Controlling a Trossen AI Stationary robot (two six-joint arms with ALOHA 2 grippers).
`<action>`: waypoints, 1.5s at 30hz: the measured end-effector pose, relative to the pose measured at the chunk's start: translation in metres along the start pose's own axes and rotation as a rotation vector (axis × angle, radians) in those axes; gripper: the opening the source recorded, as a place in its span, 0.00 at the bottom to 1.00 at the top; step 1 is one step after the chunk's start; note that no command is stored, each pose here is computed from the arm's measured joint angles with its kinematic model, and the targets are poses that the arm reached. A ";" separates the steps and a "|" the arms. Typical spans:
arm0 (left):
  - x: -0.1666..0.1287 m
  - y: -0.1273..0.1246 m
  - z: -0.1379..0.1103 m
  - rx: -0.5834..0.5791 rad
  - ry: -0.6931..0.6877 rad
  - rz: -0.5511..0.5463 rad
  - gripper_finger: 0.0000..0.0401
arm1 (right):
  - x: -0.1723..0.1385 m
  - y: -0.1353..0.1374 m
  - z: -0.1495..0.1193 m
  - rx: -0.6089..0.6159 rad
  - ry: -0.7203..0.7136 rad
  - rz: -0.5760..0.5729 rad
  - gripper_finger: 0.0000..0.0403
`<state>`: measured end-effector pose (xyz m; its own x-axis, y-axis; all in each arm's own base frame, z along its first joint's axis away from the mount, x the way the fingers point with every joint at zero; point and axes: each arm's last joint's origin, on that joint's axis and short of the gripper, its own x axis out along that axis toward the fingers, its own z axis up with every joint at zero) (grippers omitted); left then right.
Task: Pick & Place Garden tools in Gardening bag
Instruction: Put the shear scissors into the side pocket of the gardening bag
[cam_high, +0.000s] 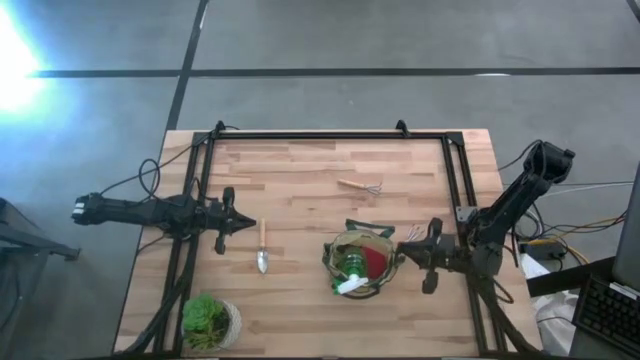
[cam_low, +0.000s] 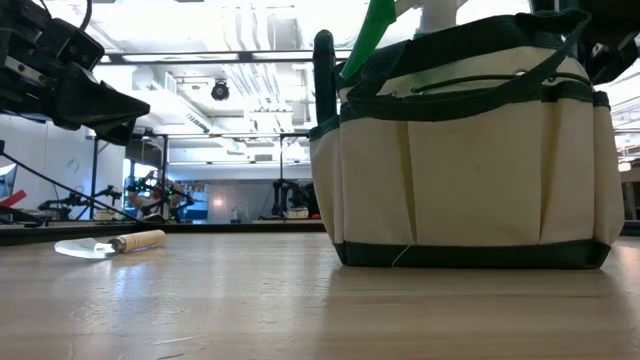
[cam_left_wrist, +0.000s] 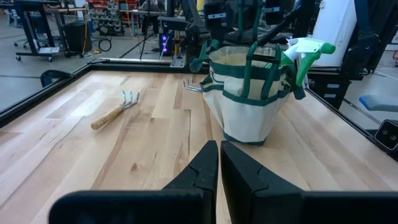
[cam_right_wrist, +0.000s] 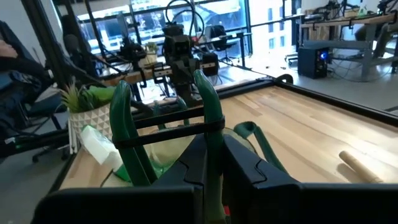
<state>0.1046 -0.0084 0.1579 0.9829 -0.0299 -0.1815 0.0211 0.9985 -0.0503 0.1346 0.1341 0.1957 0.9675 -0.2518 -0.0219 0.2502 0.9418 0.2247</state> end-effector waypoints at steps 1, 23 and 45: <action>0.000 0.000 0.000 0.000 0.000 0.000 0.06 | 0.000 -0.001 -0.001 0.002 -0.004 0.001 0.04; 0.000 0.000 0.000 0.000 0.000 0.001 0.06 | 0.002 0.000 -0.015 -0.007 0.005 0.007 0.04; 0.000 0.000 0.000 0.000 0.000 0.000 0.06 | 0.015 0.003 -0.037 0.014 -0.002 -0.052 0.04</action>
<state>0.1046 -0.0084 0.1580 0.9830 -0.0295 -0.1811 0.0207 0.9985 -0.0502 0.1512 0.1414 0.1605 0.9531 -0.3011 -0.0321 0.2999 0.9242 0.2366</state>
